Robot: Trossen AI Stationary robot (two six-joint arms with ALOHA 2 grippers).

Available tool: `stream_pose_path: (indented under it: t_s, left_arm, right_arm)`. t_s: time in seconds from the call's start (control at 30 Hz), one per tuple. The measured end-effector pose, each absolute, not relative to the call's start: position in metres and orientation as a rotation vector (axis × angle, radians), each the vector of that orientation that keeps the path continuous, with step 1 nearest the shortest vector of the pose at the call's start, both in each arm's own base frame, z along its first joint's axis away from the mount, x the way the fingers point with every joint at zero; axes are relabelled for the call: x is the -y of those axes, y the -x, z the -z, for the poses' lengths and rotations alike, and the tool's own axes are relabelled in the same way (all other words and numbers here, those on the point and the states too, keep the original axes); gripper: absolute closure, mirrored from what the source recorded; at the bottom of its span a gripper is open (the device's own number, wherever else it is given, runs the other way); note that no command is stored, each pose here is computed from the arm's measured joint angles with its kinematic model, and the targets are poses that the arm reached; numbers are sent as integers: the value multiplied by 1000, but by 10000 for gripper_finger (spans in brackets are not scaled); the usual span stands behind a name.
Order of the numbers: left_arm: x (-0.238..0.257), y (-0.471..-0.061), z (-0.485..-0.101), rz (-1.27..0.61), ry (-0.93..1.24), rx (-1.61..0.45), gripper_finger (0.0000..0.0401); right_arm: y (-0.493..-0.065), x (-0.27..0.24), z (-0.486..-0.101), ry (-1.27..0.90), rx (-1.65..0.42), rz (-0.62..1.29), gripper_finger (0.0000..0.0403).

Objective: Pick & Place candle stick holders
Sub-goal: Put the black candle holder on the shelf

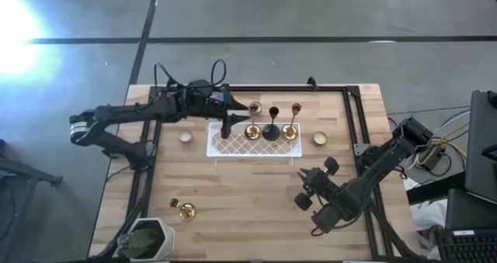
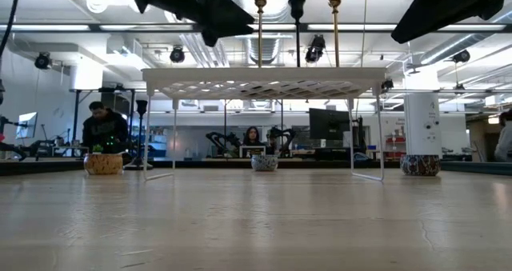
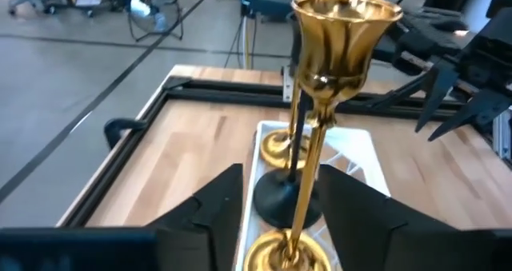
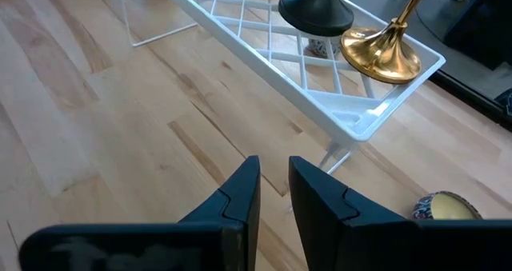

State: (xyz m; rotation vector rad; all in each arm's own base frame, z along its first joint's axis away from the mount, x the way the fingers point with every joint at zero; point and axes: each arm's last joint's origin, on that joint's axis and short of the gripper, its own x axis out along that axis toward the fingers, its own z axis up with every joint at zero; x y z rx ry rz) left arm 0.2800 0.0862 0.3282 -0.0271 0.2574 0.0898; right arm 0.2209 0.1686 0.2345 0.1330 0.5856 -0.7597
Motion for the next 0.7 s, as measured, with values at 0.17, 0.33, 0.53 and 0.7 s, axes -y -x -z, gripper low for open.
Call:
stream_pose_path:
  t_s: [0.17,0.33,0.53,0.7]
  left_arm:
    - [-79,-259,-344,-94,30,-299,197]
    - [-69,-226,-363,-88,31,-384,194]
    - [-56,-183,-381,-172,68,-442,195]
    - [-55,-147,-376,-556,129,-553,199]
  right_arm:
    - [-221,-169,-235,-133,-586,760,346]
    - [-221,-169,-235,-134,-586,760,350]
    - [-221,-169,-235,-135,-585,760,346]
    - [-221,-169,-235,-135,-585,760,341]
